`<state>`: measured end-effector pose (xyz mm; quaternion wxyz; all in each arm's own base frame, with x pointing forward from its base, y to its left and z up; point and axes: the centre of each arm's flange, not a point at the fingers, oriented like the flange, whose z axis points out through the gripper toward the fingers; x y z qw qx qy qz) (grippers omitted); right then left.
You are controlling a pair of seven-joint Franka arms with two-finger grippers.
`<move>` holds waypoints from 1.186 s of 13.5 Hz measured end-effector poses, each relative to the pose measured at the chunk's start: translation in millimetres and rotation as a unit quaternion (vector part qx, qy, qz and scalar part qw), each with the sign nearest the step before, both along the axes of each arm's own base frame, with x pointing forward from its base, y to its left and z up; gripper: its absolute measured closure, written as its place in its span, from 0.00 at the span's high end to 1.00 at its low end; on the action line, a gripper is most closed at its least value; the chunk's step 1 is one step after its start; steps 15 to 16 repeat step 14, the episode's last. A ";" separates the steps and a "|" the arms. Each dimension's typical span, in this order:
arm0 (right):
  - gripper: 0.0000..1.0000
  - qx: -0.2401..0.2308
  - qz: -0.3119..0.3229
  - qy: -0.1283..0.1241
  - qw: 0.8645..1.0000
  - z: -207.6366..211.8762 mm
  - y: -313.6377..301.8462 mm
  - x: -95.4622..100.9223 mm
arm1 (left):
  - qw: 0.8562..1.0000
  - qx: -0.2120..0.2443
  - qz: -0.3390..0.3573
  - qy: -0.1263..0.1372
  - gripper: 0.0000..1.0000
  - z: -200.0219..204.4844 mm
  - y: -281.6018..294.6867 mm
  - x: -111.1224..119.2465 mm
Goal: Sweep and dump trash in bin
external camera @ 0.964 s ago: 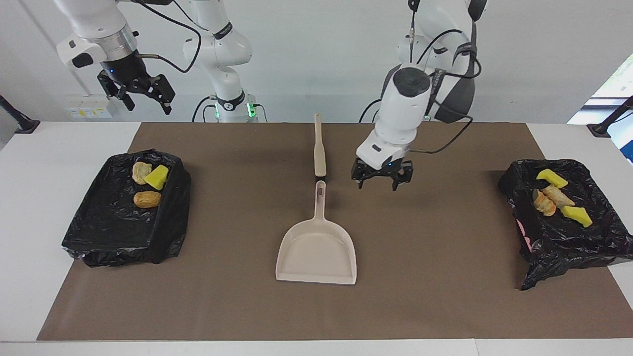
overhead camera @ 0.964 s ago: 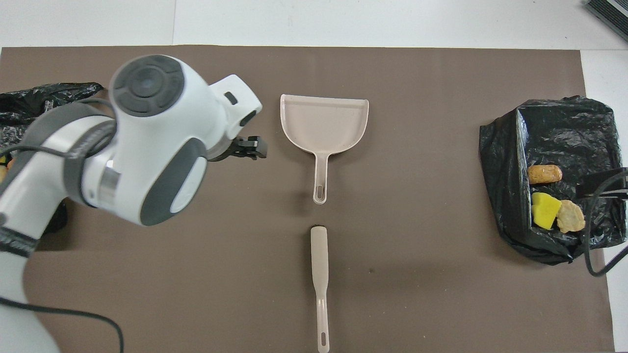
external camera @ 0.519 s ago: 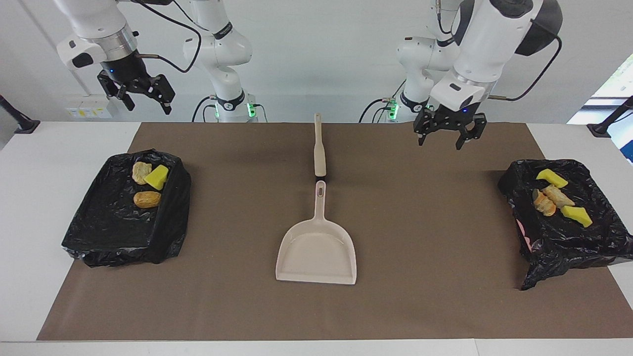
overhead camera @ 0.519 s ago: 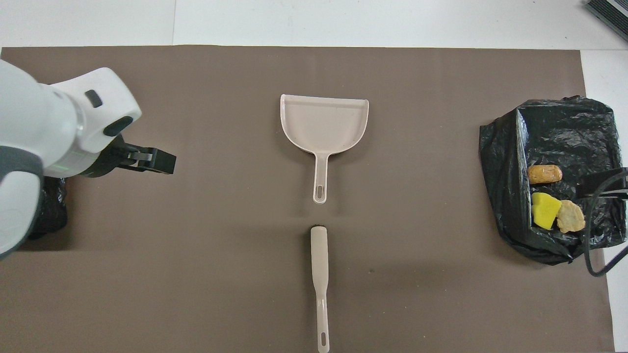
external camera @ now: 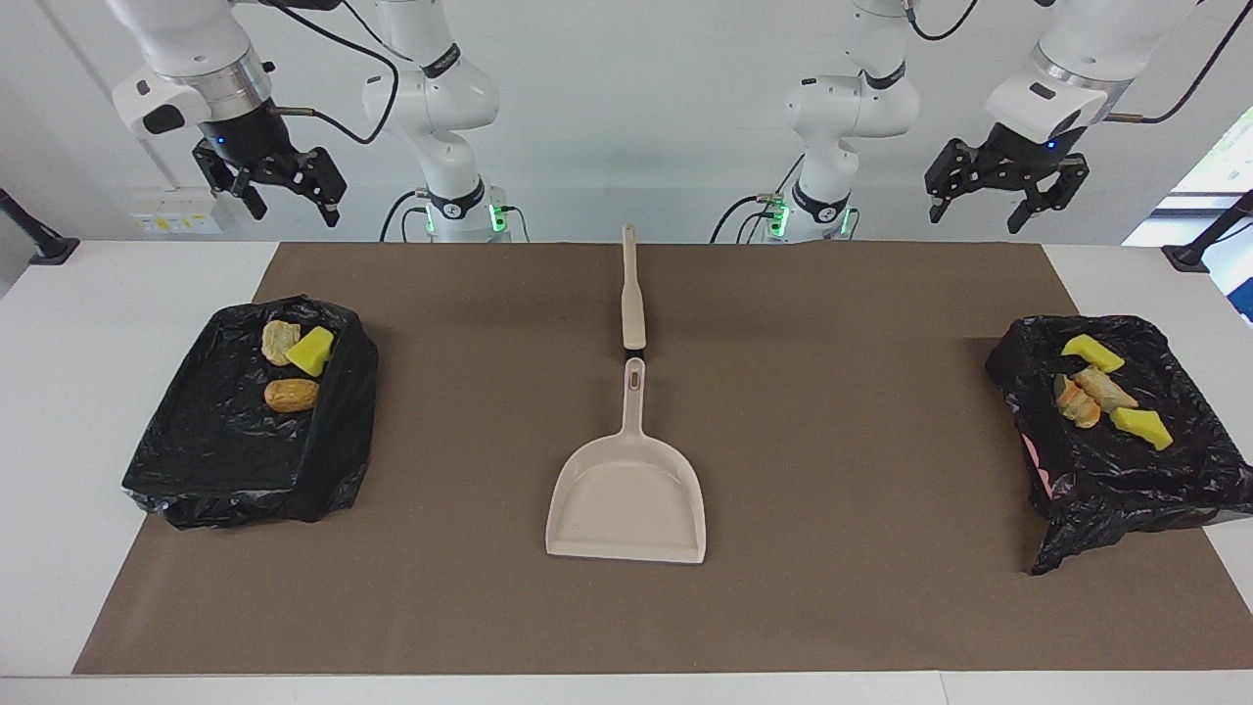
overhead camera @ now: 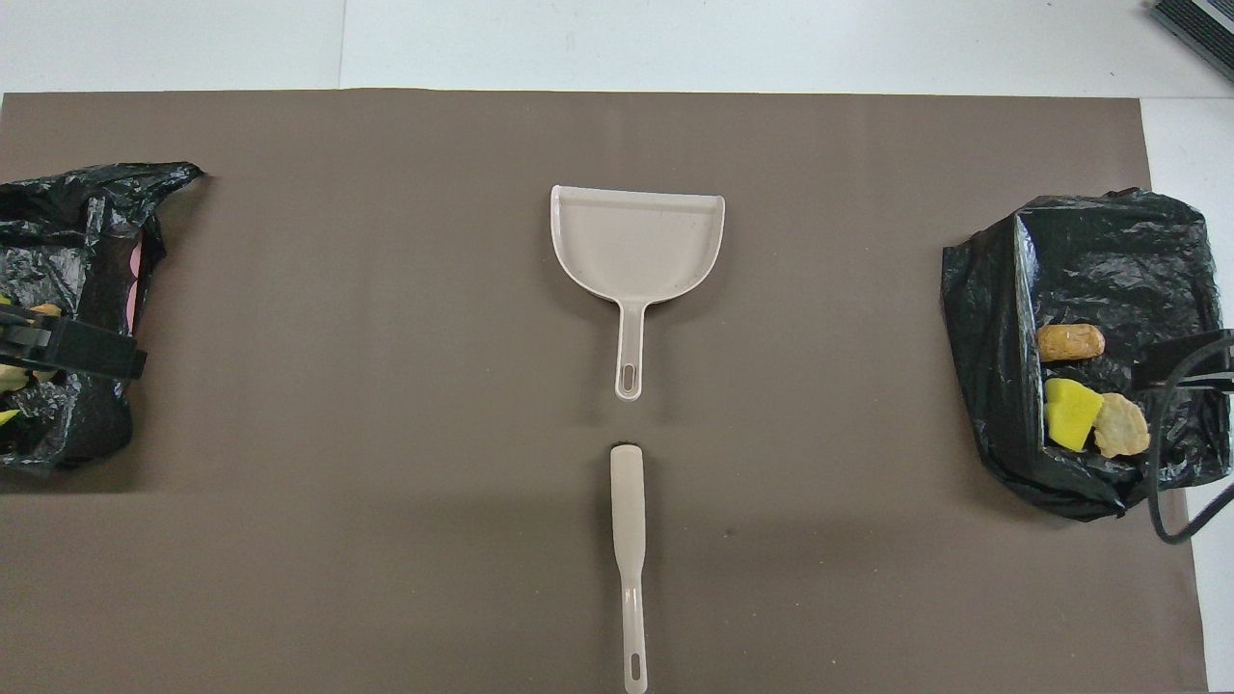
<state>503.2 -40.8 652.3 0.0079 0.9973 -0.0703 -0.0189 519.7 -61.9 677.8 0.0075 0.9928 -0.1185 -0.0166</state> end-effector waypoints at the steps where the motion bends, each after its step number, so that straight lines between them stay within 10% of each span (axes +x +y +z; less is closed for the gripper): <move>1: 1.00 0.000 0.000 0.000 1.000 0.0 0.0 0.0 | 1.000 -0.004 0.000 0.000 1.00 0.4 -0.1 0.0; 16: 1.00 0.000 0.000 0.000 1.000 0.1 0.0 0.0 | 1.000 -0.007 0.022 -0.003 1.00 4.4 23.1 0.3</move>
